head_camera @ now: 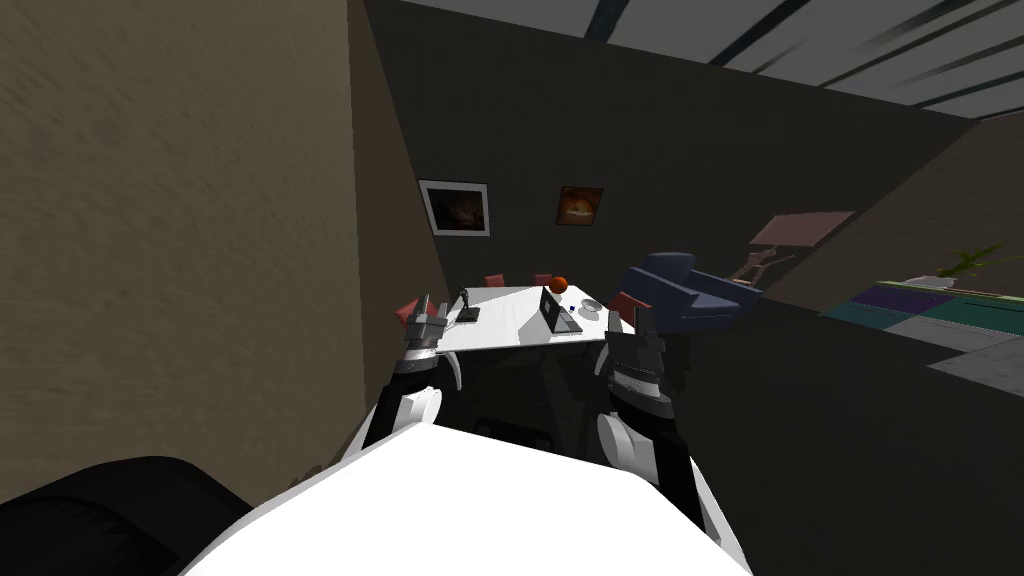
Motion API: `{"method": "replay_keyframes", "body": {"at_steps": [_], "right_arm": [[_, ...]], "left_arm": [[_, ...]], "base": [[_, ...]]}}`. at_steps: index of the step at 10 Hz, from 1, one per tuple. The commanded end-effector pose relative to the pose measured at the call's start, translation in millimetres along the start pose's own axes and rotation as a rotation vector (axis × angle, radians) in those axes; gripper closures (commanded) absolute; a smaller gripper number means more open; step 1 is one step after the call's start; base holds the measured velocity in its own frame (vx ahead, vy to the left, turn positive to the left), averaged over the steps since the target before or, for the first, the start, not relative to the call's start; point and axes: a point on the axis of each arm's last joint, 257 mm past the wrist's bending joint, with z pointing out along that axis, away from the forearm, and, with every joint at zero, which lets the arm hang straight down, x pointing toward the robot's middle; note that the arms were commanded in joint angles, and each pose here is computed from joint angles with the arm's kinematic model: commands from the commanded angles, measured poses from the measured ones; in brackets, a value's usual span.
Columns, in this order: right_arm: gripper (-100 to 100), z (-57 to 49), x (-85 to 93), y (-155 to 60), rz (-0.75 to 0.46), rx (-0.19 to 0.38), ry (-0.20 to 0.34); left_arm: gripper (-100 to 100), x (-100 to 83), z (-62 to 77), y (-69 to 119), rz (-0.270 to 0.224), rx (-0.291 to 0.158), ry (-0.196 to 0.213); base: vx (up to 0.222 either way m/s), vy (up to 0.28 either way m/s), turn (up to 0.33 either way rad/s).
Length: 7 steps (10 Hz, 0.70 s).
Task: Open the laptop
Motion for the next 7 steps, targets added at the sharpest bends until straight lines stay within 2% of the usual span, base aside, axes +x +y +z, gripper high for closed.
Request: {"method": "replay_keyframes", "body": {"at_steps": [1,7], "right_arm": [[0,0.0,0.0,0.0,0.000,0.000,0.000],[0,0.1,0.0,0.2,0.000,0.000,0.000]], "left_arm": [[0,0.0,0.0,0.0,0.000,0.000,0.000],[0,0.0,0.0,-0.2,0.000,0.000,0.000]], "base": [[0.000,0.000,0.000],[0.000,0.000,0.000]]}}
